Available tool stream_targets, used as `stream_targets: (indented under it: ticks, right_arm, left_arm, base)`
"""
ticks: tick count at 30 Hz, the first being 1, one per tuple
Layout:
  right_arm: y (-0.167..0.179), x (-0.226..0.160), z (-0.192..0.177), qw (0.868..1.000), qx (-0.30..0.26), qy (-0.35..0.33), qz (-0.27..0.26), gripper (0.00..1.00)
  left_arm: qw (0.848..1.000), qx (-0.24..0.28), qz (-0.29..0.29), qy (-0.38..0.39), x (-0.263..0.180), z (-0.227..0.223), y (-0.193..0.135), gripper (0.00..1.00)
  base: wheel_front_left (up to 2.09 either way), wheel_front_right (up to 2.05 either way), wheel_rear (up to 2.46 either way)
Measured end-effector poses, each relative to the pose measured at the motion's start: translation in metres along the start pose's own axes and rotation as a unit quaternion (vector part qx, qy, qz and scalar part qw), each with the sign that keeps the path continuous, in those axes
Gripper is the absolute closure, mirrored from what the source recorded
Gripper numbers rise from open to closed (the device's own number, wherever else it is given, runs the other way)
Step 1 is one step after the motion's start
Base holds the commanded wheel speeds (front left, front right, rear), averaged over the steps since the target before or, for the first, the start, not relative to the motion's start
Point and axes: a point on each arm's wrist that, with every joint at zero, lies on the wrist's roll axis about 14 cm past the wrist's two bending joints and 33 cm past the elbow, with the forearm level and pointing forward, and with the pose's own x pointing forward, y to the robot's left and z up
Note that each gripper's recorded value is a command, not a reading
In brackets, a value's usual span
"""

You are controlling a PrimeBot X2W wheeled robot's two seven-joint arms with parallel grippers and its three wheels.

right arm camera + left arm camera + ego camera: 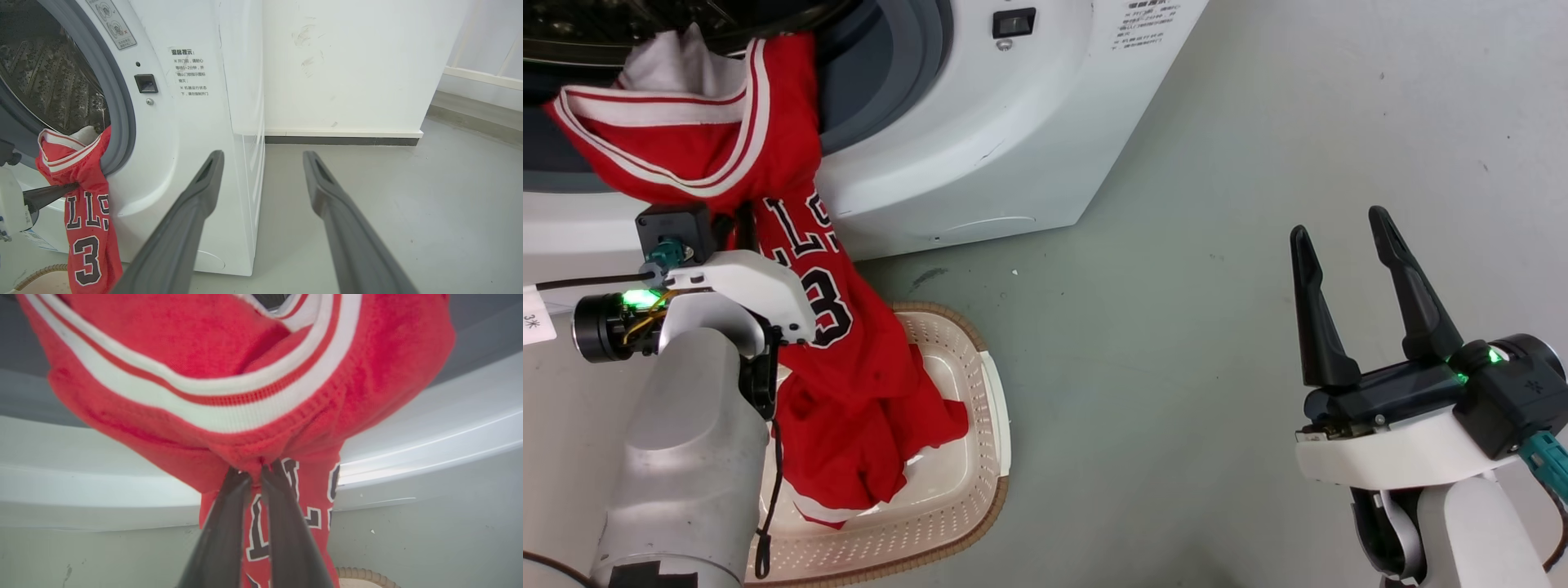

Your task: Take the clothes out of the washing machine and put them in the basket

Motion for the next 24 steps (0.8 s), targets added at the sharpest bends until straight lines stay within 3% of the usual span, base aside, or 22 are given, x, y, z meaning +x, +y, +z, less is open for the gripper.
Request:
stream_targets:
  ticks: [10, 24]
  right_arm:
    - [0.004, -0.009, 0.016, 1.0, 0.004, -0.017, 0.003, 0.0]
    - [0.018, -0.053, 0.046, 0.999, 0.007, -0.046, 0.014, 0.0]
  left_arm:
    - [1.0, -0.017, -0.001, -0.01, -0.029, 0.007, -0.004, 1.0]
    - [0.996, 0.013, -0.032, -0.084, -0.122, 0.037, -0.012, 1.0]
  base:
    - [0.0, 0.0, 0.0]
    - [0.0, 0.0, 0.0]
